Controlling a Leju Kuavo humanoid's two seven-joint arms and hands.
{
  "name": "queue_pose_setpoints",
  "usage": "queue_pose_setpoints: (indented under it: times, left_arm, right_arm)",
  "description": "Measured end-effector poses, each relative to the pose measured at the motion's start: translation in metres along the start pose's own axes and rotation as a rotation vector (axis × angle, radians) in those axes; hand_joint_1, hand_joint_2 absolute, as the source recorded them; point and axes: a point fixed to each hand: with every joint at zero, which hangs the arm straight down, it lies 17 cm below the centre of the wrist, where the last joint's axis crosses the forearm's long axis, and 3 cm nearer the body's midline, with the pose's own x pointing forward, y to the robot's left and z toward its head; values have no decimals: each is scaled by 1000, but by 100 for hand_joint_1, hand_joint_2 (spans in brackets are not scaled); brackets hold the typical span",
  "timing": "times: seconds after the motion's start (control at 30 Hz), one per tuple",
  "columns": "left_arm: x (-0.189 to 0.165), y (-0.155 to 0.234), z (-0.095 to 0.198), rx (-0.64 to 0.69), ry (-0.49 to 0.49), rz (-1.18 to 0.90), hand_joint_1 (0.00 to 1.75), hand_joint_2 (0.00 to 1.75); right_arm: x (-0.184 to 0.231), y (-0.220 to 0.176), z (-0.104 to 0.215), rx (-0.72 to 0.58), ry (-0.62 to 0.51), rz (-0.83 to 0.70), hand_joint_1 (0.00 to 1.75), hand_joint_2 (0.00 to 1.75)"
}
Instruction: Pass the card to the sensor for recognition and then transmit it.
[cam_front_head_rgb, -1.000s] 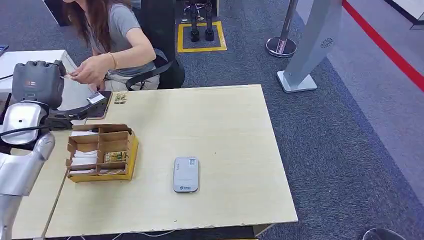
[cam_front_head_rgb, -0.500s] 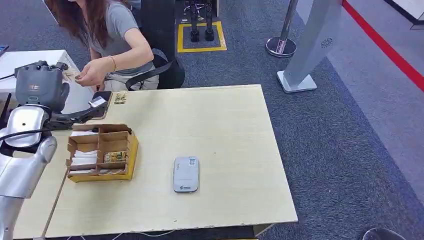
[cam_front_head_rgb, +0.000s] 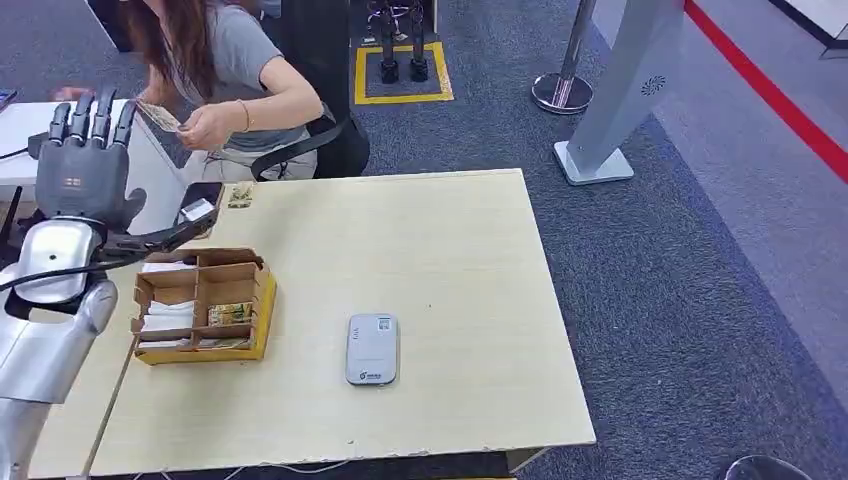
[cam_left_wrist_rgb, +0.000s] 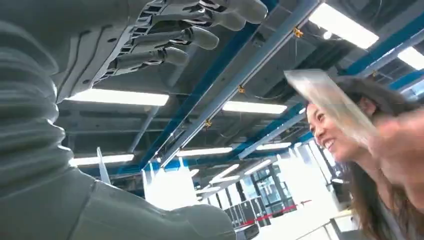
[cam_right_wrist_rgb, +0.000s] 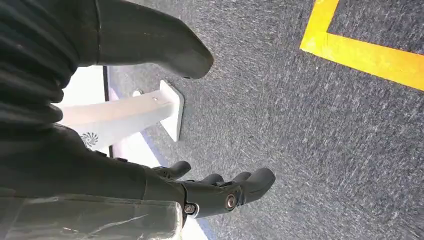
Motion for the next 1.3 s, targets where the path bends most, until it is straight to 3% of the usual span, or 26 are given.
queue_pose_setpoints:
  times: [0.27, 0.57, 0.6, 0.87, 1.07, 1.3]
  left_arm:
    - [28, 33, 35, 155, -71, 171, 0, 175]
    - [60, 59, 98, 235, -174, 631, 0, 175]
    - [61, 63, 105, 248, -177, 679, 0, 175]
    - [63, 61, 154, 250, -172, 1010, 0, 175]
    - [72, 38, 190, 139, -156, 1263, 0, 175]
    - [67, 23, 222, 114, -93, 1312, 0, 175]
  right_arm:
    - [0, 0, 0, -2, 0, 0, 0, 0]
    - [0, 0, 0, -1, -3, 1, 0, 0]
    - [0, 0, 0, -1, -3, 3, 0, 175]
    - [-1, 0, 0, -4, -2, 8, 0, 175]
    - [-2, -2, -1, -15, -1, 3, 0, 175]
    - [-3, -4, -1, -29, 4, -12, 0, 175]
